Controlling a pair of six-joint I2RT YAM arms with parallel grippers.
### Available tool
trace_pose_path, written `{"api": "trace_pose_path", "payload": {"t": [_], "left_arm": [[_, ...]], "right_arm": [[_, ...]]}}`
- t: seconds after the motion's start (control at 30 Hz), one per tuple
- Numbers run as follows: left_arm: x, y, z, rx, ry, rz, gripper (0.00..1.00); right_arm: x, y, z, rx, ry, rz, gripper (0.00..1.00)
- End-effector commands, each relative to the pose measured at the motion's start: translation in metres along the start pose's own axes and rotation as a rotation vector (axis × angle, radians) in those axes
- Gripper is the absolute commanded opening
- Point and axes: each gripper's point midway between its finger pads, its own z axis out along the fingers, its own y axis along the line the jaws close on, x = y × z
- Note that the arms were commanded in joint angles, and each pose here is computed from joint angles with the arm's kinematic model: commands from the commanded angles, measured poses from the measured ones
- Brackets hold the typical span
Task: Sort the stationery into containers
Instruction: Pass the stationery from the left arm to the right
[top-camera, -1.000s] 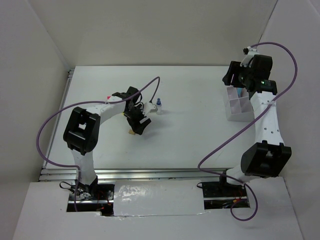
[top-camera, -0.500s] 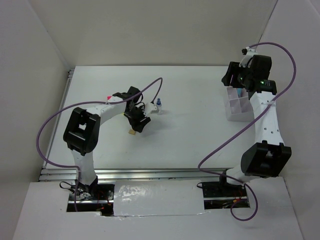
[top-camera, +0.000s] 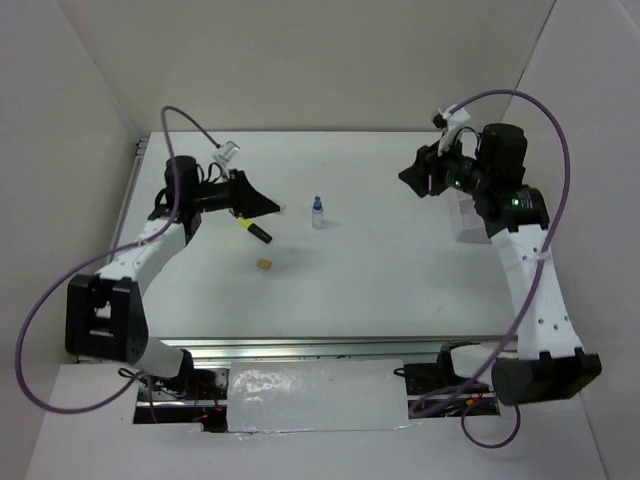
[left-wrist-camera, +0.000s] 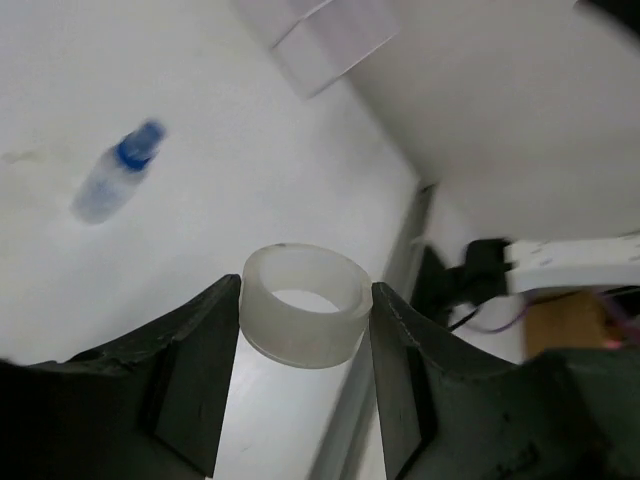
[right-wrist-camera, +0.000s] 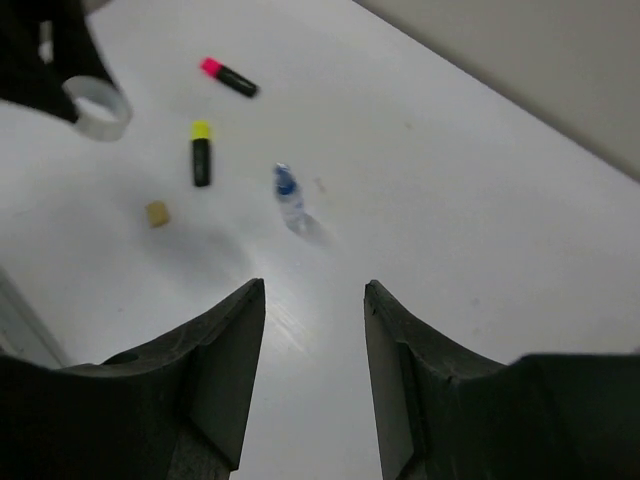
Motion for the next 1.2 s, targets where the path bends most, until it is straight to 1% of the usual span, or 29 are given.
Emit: {"api": "trace_pose_path", "payload": {"t": [0.0, 0.03, 0.07, 0.1, 0.13, 0.17, 0.23, 0.27, 0.33, 0.37, 0.4, 0.47, 0.53, 0.73, 0.9, 1.0, 1.03, 1.1, 1.13, 1.17], "left_arm": [[-0.043, -0.117, -0.03, 0.388, -0.186, -0.014, 0.4], [-0.043, -0.125, -0.029, 0.415, -0.183, -0.039, 0.39], [-0.047, -0.142, -0.036, 0.474, -0.205, -0.055, 0.38], [-0.053, -0.146, -0.037, 0.499, -0.25, -0.096, 0.38], [-0.054, -0.148, -0.039, 0.521, -0.274, -0.132, 0.37], [-0.056, -0.157, -0.045, 0.566, -0.289, -0.178, 0.36], [-0.062, -0.155, -0.044, 0.566, -0.312, -0.213, 0.33], [-0.063, -0.155, -0.044, 0.562, -0.315, -0.216, 0.32], [-0.061, -0.159, -0.045, 0.575, -0.311, -0.224, 0.32], [-0.06, -0.163, -0.046, 0.579, -0.306, -0.217, 0.31], [-0.057, -0.167, -0.045, 0.586, -0.294, -0.216, 0.31], [-0.051, -0.174, -0.044, 0.598, -0.271, -0.194, 0.31], [-0.047, -0.183, -0.043, 0.616, -0.249, -0.179, 0.31], [-0.038, -0.197, -0.041, 0.641, -0.203, -0.146, 0.31], [-0.035, -0.201, -0.04, 0.648, -0.192, -0.14, 0.31], [-0.034, -0.202, -0.041, 0.647, -0.189, -0.141, 0.3], [-0.034, -0.201, -0.04, 0.646, -0.189, -0.143, 0.31], [-0.034, -0.199, -0.039, 0.637, -0.19, -0.141, 0.47], [-0.034, -0.197, -0.038, 0.629, -0.185, -0.153, 0.53], [-0.034, -0.195, -0.037, 0.621, -0.184, -0.16, 0.61]], "right_arm": [[-0.037, 0.068, -0.018, -0.189, -0.172, -0.224, 0.51], [-0.043, 0.09, -0.011, -0.247, -0.204, -0.26, 0.51], [-0.053, 0.106, -0.024, -0.262, -0.257, -0.288, 0.51], [-0.052, 0.117, -0.022, -0.283, -0.268, -0.296, 0.49], [-0.059, 0.143, -0.026, -0.348, -0.32, -0.321, 0.49], [-0.061, 0.156, -0.027, -0.375, -0.341, -0.33, 0.49], [-0.059, 0.173, -0.021, -0.4, -0.351, -0.348, 0.49], [-0.054, 0.192, -0.016, -0.449, -0.343, -0.358, 0.49], [-0.052, 0.202, -0.009, -0.465, -0.34, -0.378, 0.56], [-0.047, 0.212, -0.002, -0.495, -0.324, -0.383, 0.58], [-0.046, 0.216, 0.001, -0.506, -0.322, -0.39, 0.61], [-0.044, 0.225, 0.011, -0.522, -0.326, -0.409, 0.65], [-0.04, 0.229, 0.023, -0.519, -0.318, -0.44, 0.66], [-0.038, 0.239, 0.049, -0.52, -0.32, -0.479, 0.66], [-0.042, 0.24, 0.052, -0.528, -0.316, -0.499, 0.66], [-0.039, 0.24, 0.053, -0.533, -0.311, -0.518, 0.58], [-0.036, 0.241, 0.053, -0.537, -0.306, -0.523, 0.51], [-0.036, 0.241, 0.049, -0.537, -0.312, -0.53, 0.44], [-0.034, 0.239, 0.049, -0.531, -0.31, -0.529, 0.37], [-0.038, 0.237, 0.045, -0.522, -0.325, -0.53, 0.33]]}}
